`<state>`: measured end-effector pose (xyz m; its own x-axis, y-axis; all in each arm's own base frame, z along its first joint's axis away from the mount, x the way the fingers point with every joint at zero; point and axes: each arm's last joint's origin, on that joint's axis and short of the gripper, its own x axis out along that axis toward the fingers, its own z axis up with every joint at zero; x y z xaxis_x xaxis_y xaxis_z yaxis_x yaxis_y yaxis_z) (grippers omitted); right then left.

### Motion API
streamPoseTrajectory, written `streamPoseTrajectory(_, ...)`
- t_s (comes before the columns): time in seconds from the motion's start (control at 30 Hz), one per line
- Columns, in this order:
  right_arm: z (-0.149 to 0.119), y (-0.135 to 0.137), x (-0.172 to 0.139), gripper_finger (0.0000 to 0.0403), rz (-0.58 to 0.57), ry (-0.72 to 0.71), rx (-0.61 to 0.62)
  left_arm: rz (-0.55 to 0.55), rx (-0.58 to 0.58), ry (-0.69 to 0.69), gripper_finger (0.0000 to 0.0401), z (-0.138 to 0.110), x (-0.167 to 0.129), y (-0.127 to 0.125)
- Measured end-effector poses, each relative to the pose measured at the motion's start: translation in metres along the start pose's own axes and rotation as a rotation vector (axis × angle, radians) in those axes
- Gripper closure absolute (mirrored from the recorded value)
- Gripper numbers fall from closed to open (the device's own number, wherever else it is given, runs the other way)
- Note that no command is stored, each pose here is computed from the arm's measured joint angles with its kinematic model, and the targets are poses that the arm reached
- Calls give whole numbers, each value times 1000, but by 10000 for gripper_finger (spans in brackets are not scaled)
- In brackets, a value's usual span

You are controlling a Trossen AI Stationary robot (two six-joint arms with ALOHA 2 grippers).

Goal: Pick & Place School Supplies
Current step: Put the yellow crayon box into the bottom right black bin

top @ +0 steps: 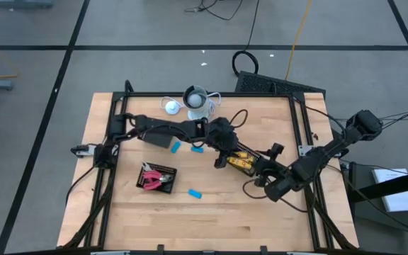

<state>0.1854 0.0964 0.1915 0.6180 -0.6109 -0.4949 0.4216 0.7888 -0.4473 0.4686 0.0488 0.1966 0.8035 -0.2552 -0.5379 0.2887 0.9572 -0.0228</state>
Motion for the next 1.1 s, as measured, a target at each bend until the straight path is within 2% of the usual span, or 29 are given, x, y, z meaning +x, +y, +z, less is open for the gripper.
streamPoseTrajectory(0.33,-6,-2,-4,224,-7,21,13,11,1,-8,341,-3,13,25)
streamPoseTrajectory(0.53,-7,-1,-4,236,6,34,16,-23,27,26,341,-7,27,23)
streamPoseTrajectory(1.1,-8,-1,-5,237,19,50,17,-22,56,24,335,-4,28,20)
